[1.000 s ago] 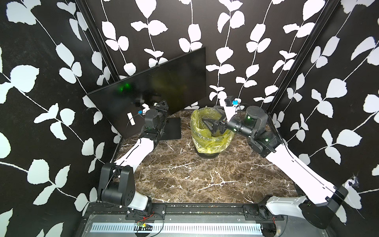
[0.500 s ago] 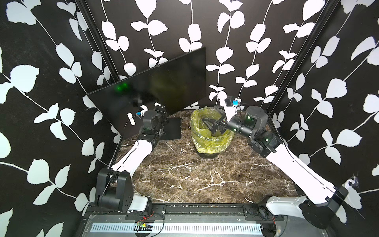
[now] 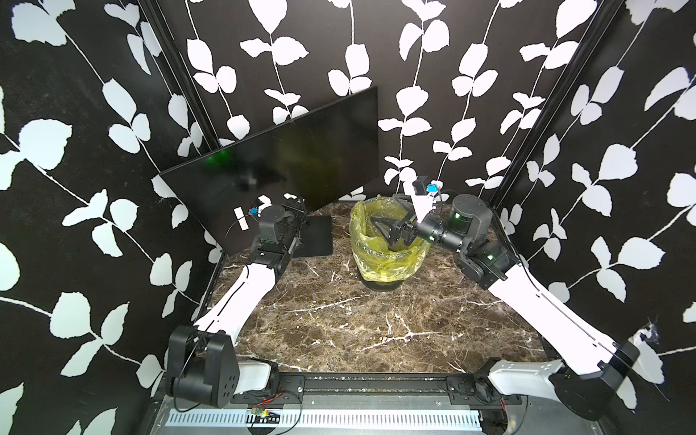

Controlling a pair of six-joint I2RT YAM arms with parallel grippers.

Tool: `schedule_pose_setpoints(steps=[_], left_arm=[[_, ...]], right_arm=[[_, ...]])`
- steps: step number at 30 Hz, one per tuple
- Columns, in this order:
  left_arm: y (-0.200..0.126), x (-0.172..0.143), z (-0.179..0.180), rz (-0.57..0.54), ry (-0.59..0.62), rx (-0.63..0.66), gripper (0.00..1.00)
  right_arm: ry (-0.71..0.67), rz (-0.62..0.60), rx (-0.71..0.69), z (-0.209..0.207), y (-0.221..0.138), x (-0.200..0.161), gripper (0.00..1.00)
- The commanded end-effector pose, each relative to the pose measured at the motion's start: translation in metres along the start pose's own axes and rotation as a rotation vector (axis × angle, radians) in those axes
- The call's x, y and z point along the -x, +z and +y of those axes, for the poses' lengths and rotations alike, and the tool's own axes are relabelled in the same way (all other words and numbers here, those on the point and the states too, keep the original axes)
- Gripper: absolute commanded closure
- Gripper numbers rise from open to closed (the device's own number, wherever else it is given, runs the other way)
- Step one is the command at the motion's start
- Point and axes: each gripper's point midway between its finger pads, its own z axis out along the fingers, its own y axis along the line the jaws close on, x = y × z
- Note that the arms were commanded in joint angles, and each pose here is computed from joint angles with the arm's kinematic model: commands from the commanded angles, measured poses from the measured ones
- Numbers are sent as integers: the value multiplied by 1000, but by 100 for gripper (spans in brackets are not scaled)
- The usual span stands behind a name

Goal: Remove the sticky note from the monitor
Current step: Tear off the sticky note from the monitor, then place the sticky note in the trash bin.

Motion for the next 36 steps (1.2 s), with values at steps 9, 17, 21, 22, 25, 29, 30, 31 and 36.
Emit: schedule_pose_setpoints(steps=[9, 17, 21, 22, 25, 29, 30, 31, 36], left_arm=[[-43, -105, -69, 342, 411, -38, 100], [-39, -220, -81, 724, 778, -14, 100], [-30, -246, -63, 809, 779, 23, 100], [-28, -250, -60, 824, 780, 33, 100], [-22, -258, -55, 845, 777, 45, 94], [-20, -254, -66, 824, 781, 28, 69], [-21, -250, -70, 809, 784, 24, 61], [-23, -246, -74, 796, 786, 18, 50], [-30, -224, -108, 715, 804, -47, 30]], right_arm=[[-29, -78, -140, -21, -17, 23, 0], [-37, -125, -167, -25, -30, 36, 0], [-41, -142, -184, -27, -36, 41, 0], [-41, -145, -183, -27, -37, 41, 0], [-37, -146, -184, -28, -37, 40, 0], [-37, -146, -186, -29, -38, 40, 0], [-38, -145, -188, -29, -37, 39, 0], [-37, -143, -185, -29, -37, 39, 0], [-30, -137, -172, -29, -34, 36, 0]])
